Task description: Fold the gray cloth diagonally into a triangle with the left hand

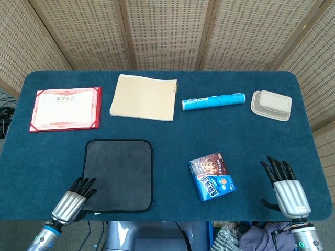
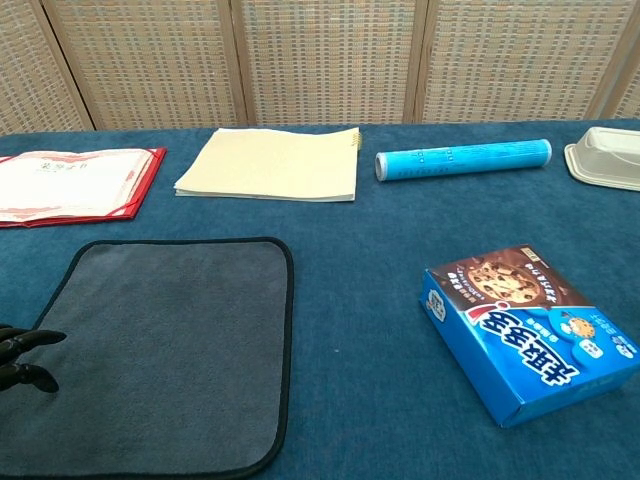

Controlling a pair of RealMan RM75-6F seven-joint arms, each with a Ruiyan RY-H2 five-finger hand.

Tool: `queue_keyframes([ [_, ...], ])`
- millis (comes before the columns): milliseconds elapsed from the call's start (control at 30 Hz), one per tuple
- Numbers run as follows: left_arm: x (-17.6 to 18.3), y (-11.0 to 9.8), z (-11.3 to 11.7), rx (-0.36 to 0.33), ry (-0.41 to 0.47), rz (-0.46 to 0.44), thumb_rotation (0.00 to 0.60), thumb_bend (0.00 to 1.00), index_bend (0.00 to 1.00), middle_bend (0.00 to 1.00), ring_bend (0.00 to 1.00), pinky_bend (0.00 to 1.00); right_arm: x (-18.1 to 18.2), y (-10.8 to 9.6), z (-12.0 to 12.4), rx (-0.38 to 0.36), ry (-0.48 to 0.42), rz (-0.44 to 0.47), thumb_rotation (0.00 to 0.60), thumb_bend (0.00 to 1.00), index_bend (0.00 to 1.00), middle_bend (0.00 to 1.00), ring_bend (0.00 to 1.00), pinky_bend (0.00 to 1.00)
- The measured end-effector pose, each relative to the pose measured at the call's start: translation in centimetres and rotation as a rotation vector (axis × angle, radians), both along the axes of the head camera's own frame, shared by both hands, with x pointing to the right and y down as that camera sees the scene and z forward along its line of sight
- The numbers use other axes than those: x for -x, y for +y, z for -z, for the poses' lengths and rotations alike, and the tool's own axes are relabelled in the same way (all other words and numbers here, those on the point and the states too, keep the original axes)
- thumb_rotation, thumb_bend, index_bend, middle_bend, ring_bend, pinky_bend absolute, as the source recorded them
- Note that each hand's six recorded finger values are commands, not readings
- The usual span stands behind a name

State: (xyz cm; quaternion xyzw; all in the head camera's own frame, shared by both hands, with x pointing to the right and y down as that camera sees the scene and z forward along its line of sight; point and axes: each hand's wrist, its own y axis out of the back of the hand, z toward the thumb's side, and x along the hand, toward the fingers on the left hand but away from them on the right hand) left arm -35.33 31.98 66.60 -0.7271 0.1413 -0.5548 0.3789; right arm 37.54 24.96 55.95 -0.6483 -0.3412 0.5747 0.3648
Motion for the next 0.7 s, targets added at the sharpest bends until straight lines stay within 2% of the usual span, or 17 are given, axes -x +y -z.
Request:
queue_keyframes([
  [133, 0.0, -0.1, 0.0, -0.005, 0.0, 0.001, 0.6, 0.31, 0.22, 0.0, 0.0, 0.0, 0.0, 0.0, 0.0, 0.003, 0.0, -0.002, 0.6, 0.0, 0.0, 0.0, 0.0, 0.0],
  [300, 0.0, -0.3, 0.2, -0.012, 0.007, 0.003, 0.6, 0.39, 0.22, 0.0, 0.0, 0.0, 0.0, 0.0, 0.0, 0.003, -0.001, -0.002, 0.6, 0.0, 0.0, 0.0, 0.0, 0.0],
  [700, -0.4, -0.8, 1.2, -0.045, 0.043, 0.001, 0.6, 0.39, 0.22, 0.0, 0.0, 0.0, -0.1, 0.0, -0.1, 0.008, 0.002, -0.003, 0.6, 0.0, 0.0, 0.0, 0.0, 0.0],
])
